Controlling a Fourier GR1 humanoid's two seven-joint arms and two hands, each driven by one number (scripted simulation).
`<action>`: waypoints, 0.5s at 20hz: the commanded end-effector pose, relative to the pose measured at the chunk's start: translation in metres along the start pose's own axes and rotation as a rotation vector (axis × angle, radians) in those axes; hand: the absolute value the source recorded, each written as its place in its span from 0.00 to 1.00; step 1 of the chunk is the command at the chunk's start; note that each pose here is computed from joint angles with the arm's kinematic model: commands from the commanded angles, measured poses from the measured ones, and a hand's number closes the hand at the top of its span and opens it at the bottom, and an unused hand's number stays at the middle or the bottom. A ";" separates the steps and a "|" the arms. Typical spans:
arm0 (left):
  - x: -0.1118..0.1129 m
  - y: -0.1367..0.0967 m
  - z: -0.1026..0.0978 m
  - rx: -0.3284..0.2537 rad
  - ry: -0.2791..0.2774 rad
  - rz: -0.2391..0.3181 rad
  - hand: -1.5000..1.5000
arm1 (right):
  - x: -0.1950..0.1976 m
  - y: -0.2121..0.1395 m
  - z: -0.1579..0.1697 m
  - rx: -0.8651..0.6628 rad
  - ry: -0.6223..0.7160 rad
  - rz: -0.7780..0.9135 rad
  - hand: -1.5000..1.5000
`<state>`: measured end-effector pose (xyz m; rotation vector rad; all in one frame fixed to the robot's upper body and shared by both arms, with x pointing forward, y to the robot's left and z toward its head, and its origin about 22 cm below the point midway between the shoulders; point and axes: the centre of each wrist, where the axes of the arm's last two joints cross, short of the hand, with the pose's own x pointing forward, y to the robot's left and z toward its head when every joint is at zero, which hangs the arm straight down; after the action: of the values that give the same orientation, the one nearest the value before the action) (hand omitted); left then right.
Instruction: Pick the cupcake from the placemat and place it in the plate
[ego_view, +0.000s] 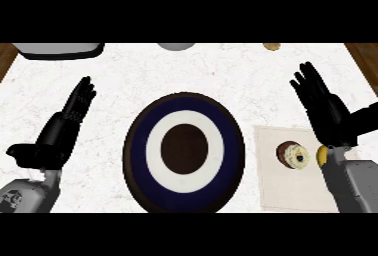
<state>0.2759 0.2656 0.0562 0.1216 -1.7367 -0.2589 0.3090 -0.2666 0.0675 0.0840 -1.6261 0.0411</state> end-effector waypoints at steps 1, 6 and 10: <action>-0.019 0.001 0.008 -0.025 0.049 0.018 0.50 | -0.013 0.016 0.013 -0.024 -0.023 0.002 1.00; -0.067 0.010 0.041 0.111 0.189 -0.016 0.50 | 0.017 0.071 0.015 0.116 -0.195 -0.026 1.00; -0.061 0.010 0.041 0.092 0.234 0.033 0.50 | -0.012 0.040 0.038 -0.312 -0.373 0.249 0.00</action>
<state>0.2517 0.2859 0.0017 0.1810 -1.5597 -0.1648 0.2885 -0.2500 0.0796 -0.2210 -1.8761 0.1252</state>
